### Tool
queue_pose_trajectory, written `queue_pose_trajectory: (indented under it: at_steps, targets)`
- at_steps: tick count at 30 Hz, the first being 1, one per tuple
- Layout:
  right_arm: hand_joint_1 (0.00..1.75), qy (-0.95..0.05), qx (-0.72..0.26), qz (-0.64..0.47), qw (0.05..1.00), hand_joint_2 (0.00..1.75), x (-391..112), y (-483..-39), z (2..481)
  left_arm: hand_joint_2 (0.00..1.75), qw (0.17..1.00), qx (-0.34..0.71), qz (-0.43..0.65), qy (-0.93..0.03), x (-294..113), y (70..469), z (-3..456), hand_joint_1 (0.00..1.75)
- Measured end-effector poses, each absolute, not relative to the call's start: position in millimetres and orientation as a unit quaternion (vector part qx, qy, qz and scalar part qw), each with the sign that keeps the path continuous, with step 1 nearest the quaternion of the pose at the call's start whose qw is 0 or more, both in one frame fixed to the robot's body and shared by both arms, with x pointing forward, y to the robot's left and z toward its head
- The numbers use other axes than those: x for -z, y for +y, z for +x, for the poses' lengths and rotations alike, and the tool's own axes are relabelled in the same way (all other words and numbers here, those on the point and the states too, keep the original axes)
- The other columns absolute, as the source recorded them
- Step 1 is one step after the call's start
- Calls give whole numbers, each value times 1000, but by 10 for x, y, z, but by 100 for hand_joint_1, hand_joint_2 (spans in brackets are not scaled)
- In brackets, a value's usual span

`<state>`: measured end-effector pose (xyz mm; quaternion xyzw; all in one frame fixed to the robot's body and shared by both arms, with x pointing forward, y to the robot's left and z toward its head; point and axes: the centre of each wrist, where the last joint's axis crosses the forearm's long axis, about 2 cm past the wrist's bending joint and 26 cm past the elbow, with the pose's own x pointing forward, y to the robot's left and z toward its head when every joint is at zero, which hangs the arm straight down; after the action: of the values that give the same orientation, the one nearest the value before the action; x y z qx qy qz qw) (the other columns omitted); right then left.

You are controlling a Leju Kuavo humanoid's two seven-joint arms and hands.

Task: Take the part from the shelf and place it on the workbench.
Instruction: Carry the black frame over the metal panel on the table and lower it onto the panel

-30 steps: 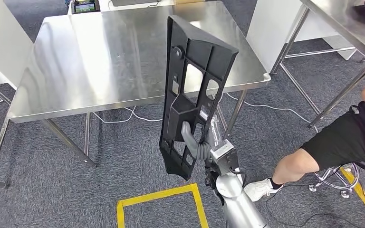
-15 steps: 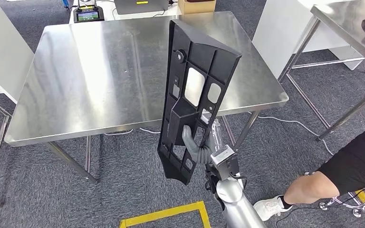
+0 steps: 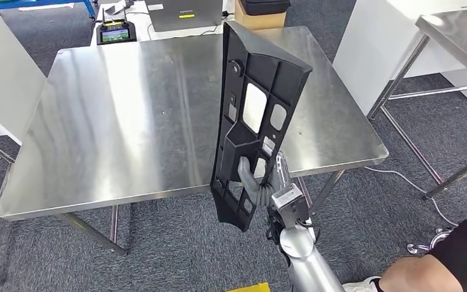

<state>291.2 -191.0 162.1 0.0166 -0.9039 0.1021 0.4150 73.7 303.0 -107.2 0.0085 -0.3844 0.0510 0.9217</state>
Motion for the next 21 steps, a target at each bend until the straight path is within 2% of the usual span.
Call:
queue_pose_trajectory:
  at_steps: [5,15,21]
  targets:
    - [175,-904,-153,-64,395,175,-1799,-1923,3021,175,922,-51,8,-384,1069,3029,754,0]
    - [175,-896,-242,-228,295,175,-2752,-1990,3567,175,917,-41,-1,-397,1035,2954,936,0]
    - [175,-830,-339,-326,299,175,-2666,-1985,3830,175,915,-29,7,-402,1021,2933,1000,0]
